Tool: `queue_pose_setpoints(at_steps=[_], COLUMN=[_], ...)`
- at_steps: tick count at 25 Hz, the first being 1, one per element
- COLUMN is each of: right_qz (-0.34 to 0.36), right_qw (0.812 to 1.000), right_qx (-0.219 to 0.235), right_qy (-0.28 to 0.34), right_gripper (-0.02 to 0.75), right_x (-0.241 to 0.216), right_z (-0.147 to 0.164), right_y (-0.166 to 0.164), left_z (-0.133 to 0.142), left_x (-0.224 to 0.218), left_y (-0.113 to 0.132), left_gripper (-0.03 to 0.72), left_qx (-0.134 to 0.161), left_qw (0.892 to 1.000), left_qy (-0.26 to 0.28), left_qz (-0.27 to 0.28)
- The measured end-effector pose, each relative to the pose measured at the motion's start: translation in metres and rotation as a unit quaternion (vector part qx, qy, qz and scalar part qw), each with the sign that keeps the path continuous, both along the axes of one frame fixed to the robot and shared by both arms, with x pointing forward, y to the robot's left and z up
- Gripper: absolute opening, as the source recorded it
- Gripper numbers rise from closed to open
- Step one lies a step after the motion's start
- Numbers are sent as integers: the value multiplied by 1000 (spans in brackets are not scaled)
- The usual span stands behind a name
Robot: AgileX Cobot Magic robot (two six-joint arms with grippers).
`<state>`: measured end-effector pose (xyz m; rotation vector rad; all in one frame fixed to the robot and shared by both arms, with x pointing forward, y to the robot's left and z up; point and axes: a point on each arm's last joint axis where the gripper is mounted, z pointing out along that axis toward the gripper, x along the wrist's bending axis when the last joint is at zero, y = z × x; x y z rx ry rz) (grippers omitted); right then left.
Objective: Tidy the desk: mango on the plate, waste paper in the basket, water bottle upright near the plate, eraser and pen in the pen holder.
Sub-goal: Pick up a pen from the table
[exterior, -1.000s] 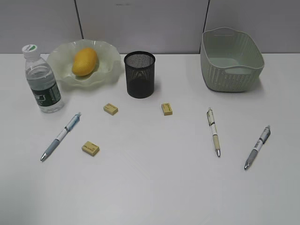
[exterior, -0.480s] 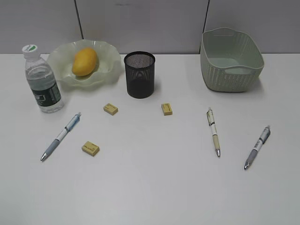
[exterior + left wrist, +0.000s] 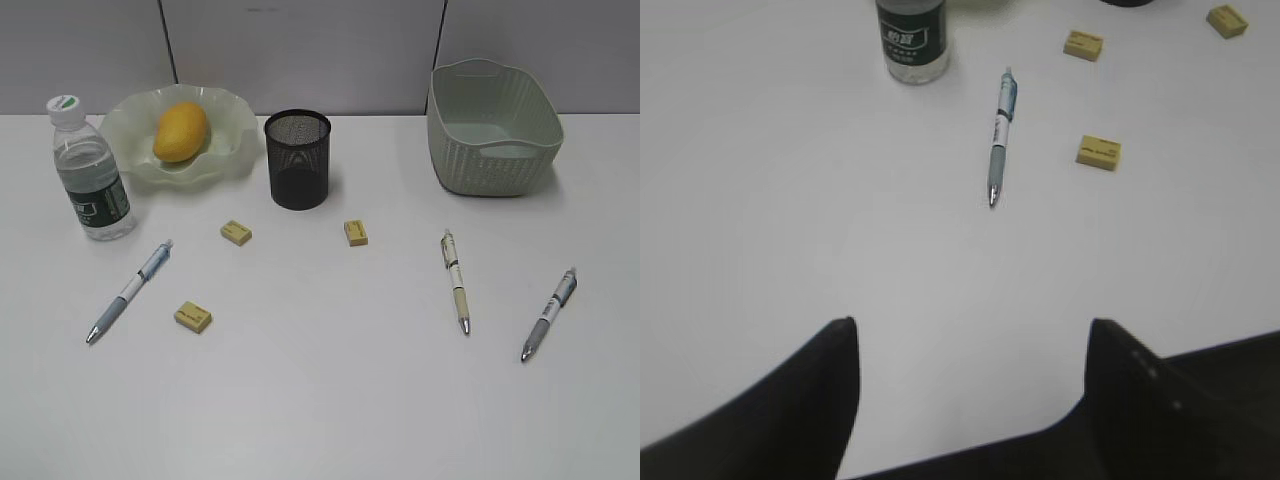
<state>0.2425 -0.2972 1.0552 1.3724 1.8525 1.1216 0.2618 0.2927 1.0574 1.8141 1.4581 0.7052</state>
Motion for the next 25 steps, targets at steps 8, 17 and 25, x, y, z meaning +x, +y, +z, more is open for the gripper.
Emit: queue_pose_setpoints(at_steps=[8,17,25], right_qz=[-1,-3,-18], right_qw=[990,970,942], right_qx=[-45,-67,-68], right_qy=[133,234,329], right_gripper=[567,567,567], right_x=[43,114,170], right_z=[-6,-20,-39], right_y=[15,41,64], left_z=[0,2,2], left_x=[0,-19,-30], left_y=[0,3,4], left_gripper=[533,531,515], left_qx=[0,-10,-14], left_qw=[1000,998,995], left_qy=[0,-62,-94], left_qz=[-3,-4,-4])
